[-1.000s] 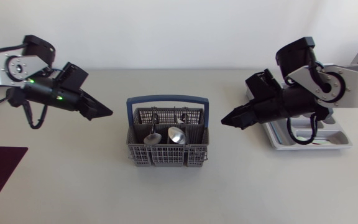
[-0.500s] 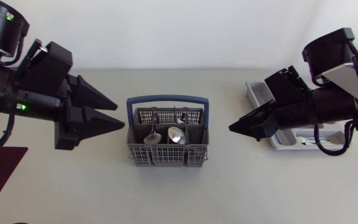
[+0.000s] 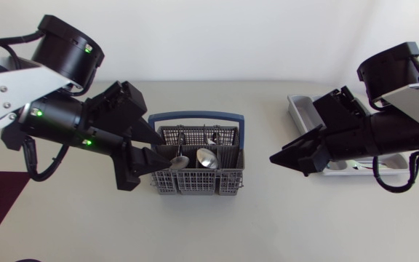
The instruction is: Sort the cutlery from the basket into the organizer compartments.
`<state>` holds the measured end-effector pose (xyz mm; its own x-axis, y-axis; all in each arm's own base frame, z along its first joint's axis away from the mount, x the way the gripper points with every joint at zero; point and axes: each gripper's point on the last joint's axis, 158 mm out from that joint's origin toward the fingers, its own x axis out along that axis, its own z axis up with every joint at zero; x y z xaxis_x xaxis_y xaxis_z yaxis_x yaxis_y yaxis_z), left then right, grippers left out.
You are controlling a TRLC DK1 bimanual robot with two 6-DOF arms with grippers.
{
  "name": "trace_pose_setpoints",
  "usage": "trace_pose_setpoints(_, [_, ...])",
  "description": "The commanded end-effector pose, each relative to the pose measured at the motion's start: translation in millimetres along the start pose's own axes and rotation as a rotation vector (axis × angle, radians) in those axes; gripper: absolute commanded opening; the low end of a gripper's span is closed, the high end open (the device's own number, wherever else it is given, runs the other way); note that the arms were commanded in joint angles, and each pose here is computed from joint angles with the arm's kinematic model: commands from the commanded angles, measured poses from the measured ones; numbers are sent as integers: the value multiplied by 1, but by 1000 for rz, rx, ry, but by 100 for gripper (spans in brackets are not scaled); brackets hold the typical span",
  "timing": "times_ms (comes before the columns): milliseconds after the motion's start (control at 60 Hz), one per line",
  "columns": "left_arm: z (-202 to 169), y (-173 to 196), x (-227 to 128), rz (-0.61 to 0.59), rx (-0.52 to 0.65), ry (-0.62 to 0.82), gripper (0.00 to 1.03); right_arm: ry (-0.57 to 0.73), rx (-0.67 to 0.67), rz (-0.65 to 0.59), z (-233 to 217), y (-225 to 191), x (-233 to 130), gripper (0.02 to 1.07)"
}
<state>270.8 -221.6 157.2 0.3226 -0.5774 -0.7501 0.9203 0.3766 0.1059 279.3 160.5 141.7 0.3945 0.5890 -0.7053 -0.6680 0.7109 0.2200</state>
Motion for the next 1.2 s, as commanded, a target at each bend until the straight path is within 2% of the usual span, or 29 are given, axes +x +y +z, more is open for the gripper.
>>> trace_pose_setpoints(0, [-15,-3,17,-5,-1,47,68,21,-6,18,-10,5,2,70])
trace_pose_setpoints(300, [-21,-4,43,2,29,91,68,17,-7,31,-9,8,3,70])
trace_pose_setpoints(417, [-25,-5,54,15,52,115,63,21,-7,36,-12,8,4,70])
trace_pose_setpoints(517, [-28,-7,60,16,59,129,50,20,-9,34,-13,8,3,70])
trace_pose_setpoints(617, [-29,-6,65,18,60,132,30,23,-9,33,-15,7,4,70])
trace_pose_setpoints(717, [-27,-4,67,27,51,121,7,22,-10,36,-15,8,4,70])
trace_pose_setpoints(1017, [-30,-4,62,37,40,114,3,25,-9,34,-18,7,4,70])
trace_pose_setpoints(1183, [-17,6,35,94,27,40,3,23,-16,38,-17,9,3,71])
